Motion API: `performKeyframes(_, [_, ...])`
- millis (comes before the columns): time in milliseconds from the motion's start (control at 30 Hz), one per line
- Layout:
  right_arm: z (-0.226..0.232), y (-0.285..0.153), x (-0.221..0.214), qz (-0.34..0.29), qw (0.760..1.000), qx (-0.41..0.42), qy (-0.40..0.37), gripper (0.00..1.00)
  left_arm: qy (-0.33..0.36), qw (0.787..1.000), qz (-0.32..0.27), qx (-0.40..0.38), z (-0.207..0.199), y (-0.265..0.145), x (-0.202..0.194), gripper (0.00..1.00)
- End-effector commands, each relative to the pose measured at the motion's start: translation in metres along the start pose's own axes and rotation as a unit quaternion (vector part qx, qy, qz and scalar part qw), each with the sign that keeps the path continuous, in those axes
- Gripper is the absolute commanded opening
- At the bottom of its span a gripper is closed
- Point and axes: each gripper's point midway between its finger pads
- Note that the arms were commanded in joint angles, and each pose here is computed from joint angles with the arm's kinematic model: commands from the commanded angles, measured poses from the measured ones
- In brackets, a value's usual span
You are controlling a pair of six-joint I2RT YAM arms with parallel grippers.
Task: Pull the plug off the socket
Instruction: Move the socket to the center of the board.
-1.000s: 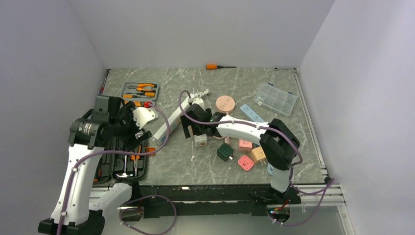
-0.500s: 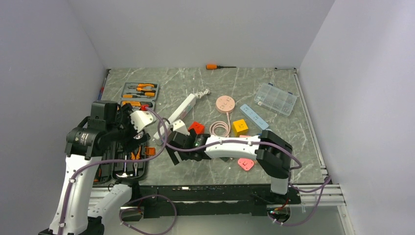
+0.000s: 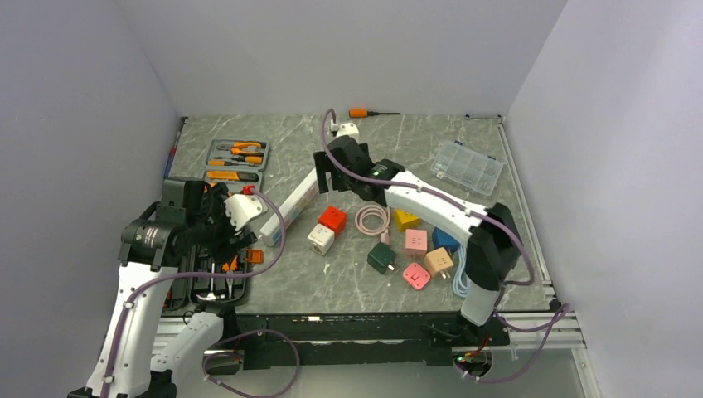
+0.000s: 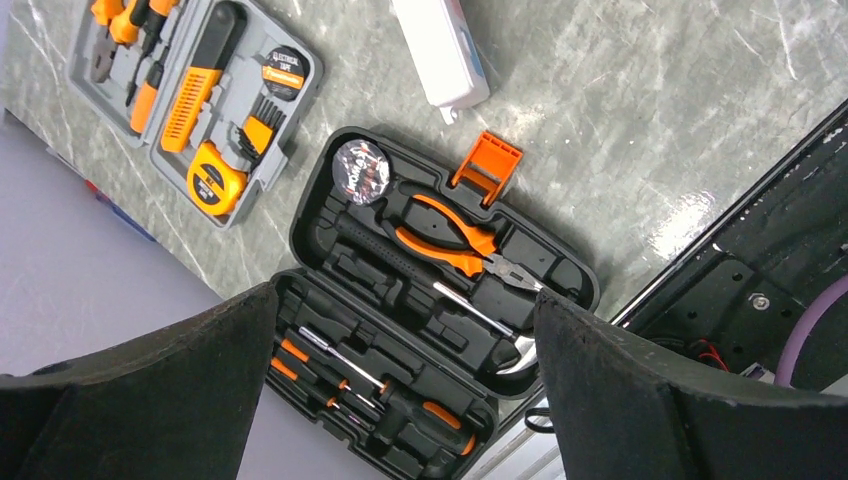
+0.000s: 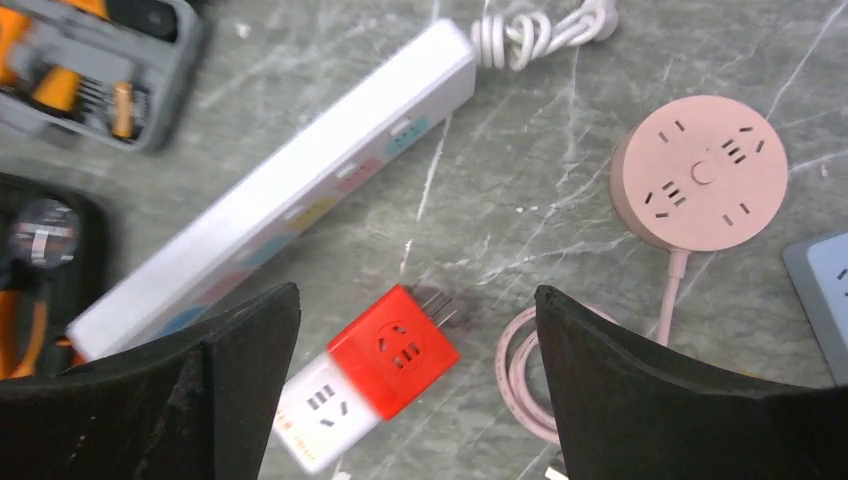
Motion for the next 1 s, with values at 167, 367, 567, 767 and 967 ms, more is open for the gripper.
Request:
performKeyframes(167, [0.009, 0.059, -0.068, 0.069, 0.997, 0.03, -0.012, 0.84, -0.023, 1.0, 0.018, -0.002, -0.003, 0.007, -0.009, 0.99])
performKeyframes(367, [0.011, 0.063, -0.094, 0.1, 0.994, 0.035, 0.021, 0.83, -0.024, 0.999, 0.027, -0.001, -0.008, 0.015, -0.02, 0.99])
performKeyframes(567, [0.022, 0.048, -0.116, 0.107, 0.99, 0.073, 0.046, 0.79, -0.012, 0.999, 0.033, 0.005, -0.006, 0.019, -0.025, 0.99])
performKeyframes(767, [0.038, 0.023, -0.141, 0.122, 0.985, 0.101, 0.07, 0.77, -0.015, 0.999, 0.042, 0.004, -0.008, 0.022, -0.031, 0.99])
performKeyframes(967, [0.039, -0.002, -0.162, 0.142, 0.985, 0.048, 0.083, 0.83, -0.008, 0.999, 0.048, 0.004, -0.01, 0.026, -0.037, 0.99])
Point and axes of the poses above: each gripper's point midway between its finger pads, its own y axis out along the fingers, its own z axis along the line the jaws close on, x = y × z, and after that the axes turned 2 degrees about -y, right-handed
